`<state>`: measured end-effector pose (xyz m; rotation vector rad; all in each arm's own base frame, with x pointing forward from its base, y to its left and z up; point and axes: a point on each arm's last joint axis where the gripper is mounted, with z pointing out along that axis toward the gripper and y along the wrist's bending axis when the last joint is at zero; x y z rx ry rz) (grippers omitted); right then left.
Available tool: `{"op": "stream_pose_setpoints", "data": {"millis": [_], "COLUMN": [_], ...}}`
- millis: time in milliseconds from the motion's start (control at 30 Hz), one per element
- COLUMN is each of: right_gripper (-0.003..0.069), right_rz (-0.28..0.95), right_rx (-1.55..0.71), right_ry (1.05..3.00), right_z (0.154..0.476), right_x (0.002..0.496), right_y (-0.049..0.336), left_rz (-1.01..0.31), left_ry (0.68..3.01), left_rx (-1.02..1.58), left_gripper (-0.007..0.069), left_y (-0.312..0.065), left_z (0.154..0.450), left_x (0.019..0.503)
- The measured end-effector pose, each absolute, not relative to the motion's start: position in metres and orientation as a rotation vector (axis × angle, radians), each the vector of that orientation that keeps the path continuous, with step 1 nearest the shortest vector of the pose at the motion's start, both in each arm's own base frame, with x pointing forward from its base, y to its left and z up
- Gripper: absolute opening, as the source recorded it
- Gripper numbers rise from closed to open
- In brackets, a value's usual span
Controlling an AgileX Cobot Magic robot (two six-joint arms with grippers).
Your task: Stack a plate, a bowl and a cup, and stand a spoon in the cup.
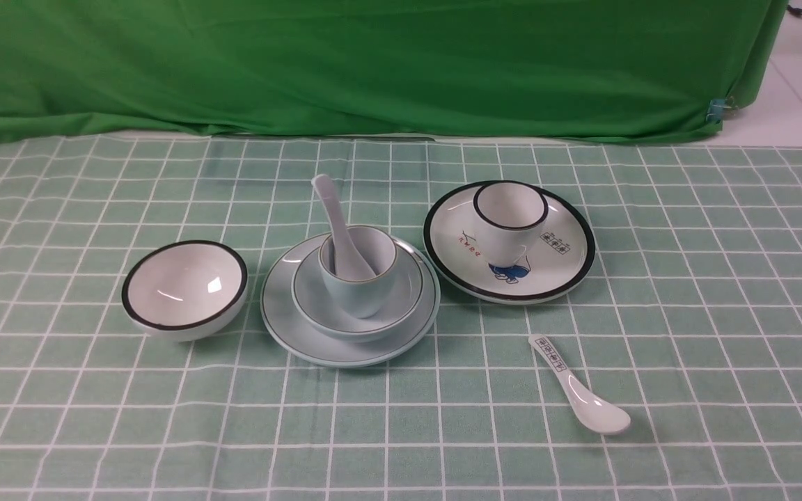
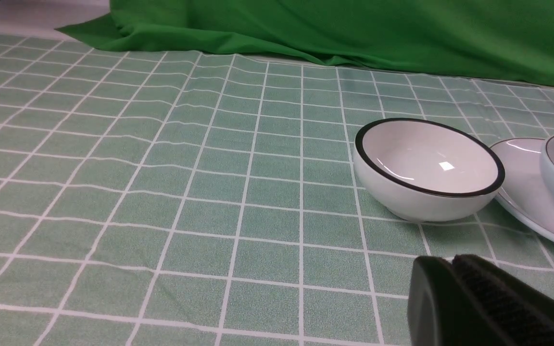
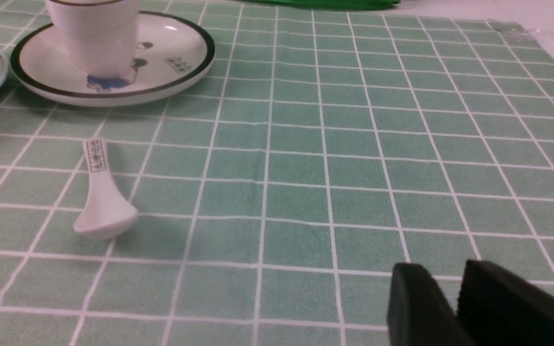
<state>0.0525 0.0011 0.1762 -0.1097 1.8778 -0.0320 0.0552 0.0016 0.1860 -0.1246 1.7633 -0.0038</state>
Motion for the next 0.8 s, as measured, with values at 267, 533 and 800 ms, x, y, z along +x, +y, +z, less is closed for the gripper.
{"op": "stream_pose_setpoints", "data": {"millis": [267,533,800], "right_gripper": [0.0212,0.0230,0.0235], "right_rz": [-0.032,-0.032,-0.032], "right_rx": [-0.110,-0.110,-0.110], "right_ry": [1.878,1.877,1.876], "right_z": [0.1762,0.1763,0.1764], "right_x": [0.0525,0.0525,0.0525], "right_y": [0.0011,0.0011,0.0011], "left_rz": [-0.004,-0.003,-0.003], "left_ry": [1.763,1.763,1.763], "left_rx": [-0.125,-0.123,-0.123], "left_gripper": [0.0013,0.0013,0.0013], "left_y": [0.0016,0.0016,0.0016], "left_z": [0.1860,0.1860,0.1860], "left_x": [0.0552,0.0552,0.0552]}}
